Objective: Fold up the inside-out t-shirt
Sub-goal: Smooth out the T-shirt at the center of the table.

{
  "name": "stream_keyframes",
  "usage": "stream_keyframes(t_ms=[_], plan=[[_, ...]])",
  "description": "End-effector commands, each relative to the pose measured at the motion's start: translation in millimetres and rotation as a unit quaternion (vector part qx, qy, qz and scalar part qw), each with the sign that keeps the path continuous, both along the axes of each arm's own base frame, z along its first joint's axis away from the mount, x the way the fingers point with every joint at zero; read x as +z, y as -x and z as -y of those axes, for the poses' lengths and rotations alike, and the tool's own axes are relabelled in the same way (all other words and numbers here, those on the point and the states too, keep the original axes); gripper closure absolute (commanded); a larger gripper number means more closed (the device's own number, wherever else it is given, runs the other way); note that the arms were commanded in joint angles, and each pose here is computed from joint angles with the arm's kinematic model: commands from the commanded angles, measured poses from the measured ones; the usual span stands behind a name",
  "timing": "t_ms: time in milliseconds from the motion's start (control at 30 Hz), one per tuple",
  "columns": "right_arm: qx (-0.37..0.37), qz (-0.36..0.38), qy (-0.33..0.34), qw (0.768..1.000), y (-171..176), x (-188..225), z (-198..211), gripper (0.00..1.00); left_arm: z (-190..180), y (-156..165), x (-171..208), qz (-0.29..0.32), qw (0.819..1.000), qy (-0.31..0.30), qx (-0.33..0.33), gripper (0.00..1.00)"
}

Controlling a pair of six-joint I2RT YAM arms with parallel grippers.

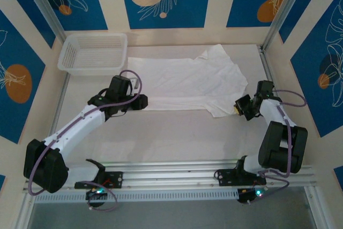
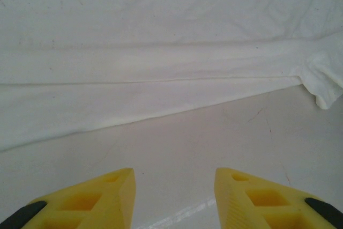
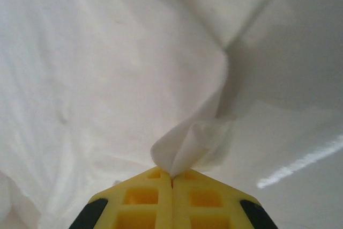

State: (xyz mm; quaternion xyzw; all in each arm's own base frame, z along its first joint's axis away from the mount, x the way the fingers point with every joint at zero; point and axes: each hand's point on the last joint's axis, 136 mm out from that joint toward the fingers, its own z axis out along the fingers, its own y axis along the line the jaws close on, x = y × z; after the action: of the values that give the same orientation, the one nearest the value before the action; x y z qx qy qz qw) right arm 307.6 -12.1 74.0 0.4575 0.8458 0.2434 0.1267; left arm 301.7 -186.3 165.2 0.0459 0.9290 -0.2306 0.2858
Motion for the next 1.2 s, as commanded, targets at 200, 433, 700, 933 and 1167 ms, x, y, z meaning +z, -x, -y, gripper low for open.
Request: stream_keyframes(t_ms=[200, 433, 700, 933, 1167], plan=[[0.019, 0.131, -0.074, 0.988, -87, 67, -12, 1.00, 0, 3, -8, -0.007, 1.000, -0.005, -0.001, 0.57], [-0.018, 0.152, -0.103, 0.983, -202, 75, 7, 0.83, 2, 3, -15, -0.018, 1.000, -0.006, 0.003, 0.57], [-0.032, 0.118, -0.070, 0.990, -187, 62, 30, 0.46, -1, 6, -23, -0.024, 1.000, -0.011, 0.010, 0.56], [0.036, 0.086, -0.083, 0.992, -103, 27, -6, 0.76, -9, -7, -48, -0.059, 0.996, -0.048, 0.055, 0.56], [0.083, 0.045, -0.066, 0.993, -91, -1, -41, 0.97, -31, -35, -72, -0.091, 0.979, -0.117, 0.142, 0.99]])
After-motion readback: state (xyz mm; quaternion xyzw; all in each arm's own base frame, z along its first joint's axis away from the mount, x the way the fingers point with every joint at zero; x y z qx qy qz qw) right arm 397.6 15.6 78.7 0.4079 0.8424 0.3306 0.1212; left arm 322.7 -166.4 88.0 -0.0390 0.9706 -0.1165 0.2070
